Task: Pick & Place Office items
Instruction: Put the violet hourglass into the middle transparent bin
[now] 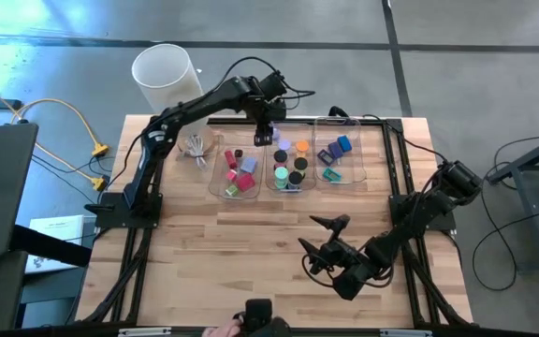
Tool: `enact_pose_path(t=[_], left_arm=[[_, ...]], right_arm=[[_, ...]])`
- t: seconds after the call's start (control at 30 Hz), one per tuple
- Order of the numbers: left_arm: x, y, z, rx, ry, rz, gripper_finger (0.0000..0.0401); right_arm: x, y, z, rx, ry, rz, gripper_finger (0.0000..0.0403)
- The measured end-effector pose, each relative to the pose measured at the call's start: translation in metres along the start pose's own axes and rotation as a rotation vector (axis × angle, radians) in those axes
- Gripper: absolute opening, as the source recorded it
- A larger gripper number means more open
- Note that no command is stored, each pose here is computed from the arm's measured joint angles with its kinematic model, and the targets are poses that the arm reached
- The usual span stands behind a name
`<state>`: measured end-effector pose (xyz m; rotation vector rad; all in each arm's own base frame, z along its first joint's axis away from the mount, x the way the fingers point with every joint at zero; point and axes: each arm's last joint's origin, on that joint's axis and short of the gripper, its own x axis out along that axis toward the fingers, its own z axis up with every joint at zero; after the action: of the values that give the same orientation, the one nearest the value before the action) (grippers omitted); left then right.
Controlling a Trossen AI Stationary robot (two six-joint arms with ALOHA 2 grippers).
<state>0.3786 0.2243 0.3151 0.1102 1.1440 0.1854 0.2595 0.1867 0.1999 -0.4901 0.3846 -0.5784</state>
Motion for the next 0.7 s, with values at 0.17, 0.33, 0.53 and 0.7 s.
enact_pose_path(t=[0.17,0.33,0.53,0.7], left_arm=[[0.009,0.000,0.000,-0.004,0.015,-0.012,0.0196],[0.023,-0.001,-0.002,-0.007,0.038,-0.068,0.0196],[0.032,-0.002,-0.004,-0.015,0.061,-0.109,0.0196],[0.045,-0.005,-0.006,-0.023,0.085,-0.183,0.0196]], right_arm=[[0.000,0.000,0.000,0.000,-0.001,-0.008,0.0352],[0.000,0.000,0.000,0.000,-0.002,-0.009,0.0352],[0.000,0.000,0.000,0.001,0.000,-0.001,0.0352],[0.000,0.000,0.000,0.004,0.000,-0.002,0.0352]])
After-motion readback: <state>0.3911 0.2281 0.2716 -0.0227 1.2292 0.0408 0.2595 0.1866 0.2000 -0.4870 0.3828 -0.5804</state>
